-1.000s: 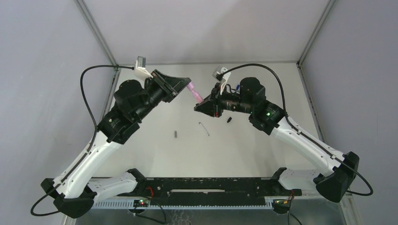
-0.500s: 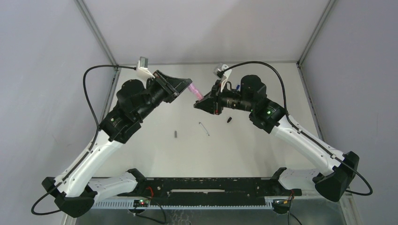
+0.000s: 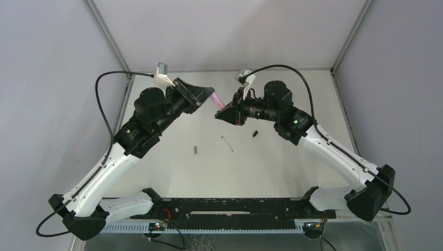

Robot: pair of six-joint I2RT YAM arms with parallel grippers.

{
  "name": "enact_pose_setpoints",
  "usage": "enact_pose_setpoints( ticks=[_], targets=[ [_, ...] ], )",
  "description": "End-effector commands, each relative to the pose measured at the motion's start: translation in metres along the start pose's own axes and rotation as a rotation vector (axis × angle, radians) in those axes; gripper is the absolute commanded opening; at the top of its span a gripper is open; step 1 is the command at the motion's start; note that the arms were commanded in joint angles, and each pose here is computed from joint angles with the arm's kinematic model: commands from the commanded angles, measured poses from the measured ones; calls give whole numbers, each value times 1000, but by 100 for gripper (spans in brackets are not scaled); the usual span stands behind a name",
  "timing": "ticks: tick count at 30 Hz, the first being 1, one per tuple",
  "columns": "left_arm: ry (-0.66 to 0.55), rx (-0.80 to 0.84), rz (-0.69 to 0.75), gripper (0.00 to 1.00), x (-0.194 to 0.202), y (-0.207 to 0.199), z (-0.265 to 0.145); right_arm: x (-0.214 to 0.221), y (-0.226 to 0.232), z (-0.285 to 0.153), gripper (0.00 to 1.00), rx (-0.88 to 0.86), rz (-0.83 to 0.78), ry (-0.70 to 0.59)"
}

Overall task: Insert the pens into the pen caps
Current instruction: Insert the pen cap onto the pen.

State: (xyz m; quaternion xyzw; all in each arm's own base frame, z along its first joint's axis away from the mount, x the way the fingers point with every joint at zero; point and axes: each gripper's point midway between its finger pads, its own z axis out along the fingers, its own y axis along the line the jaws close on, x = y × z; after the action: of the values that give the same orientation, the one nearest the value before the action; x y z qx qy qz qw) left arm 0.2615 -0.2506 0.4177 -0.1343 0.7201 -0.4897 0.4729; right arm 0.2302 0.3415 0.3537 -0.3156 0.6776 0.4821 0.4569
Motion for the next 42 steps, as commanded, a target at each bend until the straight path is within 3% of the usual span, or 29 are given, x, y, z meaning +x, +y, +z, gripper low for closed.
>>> enact_pose_setpoints(
  ticks=[1,7,16,28,42],
  targets=[
    [79,35,21,0,22,-9,-2,-47,6,1,0,3,-44,-119],
    [90,13,26,0,29,-3,-1,-62,5,3,0,1,-63,-156],
    [118,46,49,2,32,-16,0,-64,22,7,0,-133,-107,-154],
    [66,80,37,32,18,-28,-10,-60,26,-3,0,-212,-90,-153],
    [18,77,26,54,7,-28,-19,-57,26,-9,0,-219,-66,-151]
  ],
)
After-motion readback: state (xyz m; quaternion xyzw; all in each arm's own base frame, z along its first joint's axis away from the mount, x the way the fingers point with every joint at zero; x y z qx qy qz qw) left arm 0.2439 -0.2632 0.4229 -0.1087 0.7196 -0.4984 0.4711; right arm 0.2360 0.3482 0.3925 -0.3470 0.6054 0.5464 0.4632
